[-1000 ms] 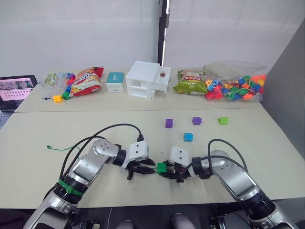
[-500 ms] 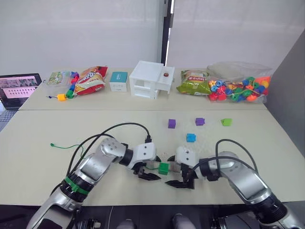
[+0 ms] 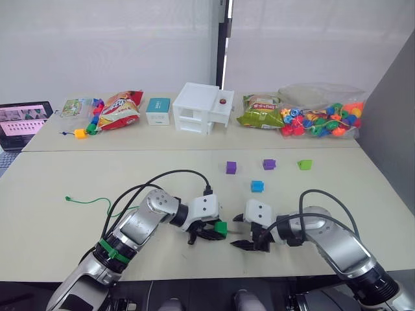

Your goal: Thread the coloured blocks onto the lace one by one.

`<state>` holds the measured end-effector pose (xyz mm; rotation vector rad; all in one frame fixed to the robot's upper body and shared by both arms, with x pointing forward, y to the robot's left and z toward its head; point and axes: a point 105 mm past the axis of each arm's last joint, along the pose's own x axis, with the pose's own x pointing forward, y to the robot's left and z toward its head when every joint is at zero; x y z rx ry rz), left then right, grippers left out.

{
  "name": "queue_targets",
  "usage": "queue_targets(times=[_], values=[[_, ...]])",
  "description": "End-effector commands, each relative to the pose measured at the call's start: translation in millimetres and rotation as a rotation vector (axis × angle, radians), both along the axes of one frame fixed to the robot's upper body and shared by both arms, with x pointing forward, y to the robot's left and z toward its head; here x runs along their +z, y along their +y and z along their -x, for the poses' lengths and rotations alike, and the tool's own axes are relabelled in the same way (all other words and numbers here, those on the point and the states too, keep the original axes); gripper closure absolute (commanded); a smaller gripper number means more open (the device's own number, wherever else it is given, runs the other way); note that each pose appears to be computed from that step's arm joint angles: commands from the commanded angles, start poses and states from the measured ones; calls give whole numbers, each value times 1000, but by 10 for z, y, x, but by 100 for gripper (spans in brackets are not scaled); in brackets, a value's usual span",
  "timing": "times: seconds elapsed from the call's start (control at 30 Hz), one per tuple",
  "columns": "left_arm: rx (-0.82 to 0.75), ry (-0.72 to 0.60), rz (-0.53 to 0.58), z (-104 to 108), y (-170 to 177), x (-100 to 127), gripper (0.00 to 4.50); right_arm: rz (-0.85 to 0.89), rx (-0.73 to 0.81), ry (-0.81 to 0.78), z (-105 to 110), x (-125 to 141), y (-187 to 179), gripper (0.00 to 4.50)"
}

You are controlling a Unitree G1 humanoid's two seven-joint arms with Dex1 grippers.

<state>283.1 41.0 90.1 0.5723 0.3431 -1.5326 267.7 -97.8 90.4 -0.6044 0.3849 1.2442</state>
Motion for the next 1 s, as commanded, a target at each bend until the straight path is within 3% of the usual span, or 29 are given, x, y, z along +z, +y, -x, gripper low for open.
queue_targets(times=[0.03, 0.23, 0.33, 0.47, 0.6, 0.7, 0.83, 0.9, 1.0], values=[[-16, -37, 1, -18, -8, 84, 330, 24, -1, -37, -37, 29, -67, 252], [18, -36, -25, -47, 152, 87, 330, 30, 36, -51, -37, 51, -96, 449], [79, -34, -59, -114, 421, 87, 330, 25, 51, -64, -47, 85, -78, 450], [203, -33, -142, -218, 1059, 67, 330, 19, 62, -76, -63, 128, -71, 450], [336, -45, -289, -217, 1899, 57, 330, 16, 77, -80, -51, 161, -67, 450], [384, -58, -320, -211, 2183, 88, 330, 16, 83, -81, -48, 170, -65, 450], [591, -112, -444, -143, 3005, 229, 330, 17, 94, -83, -58, 184, -57, 450], [635, -119, -459, -109, 3157, 269, 330, 17, 97, -82, -61, 187, -56, 450], [628, -144, -417, -154, 3100, 291, 330, 15, 101, -83, -71, 197, -46, 450]])
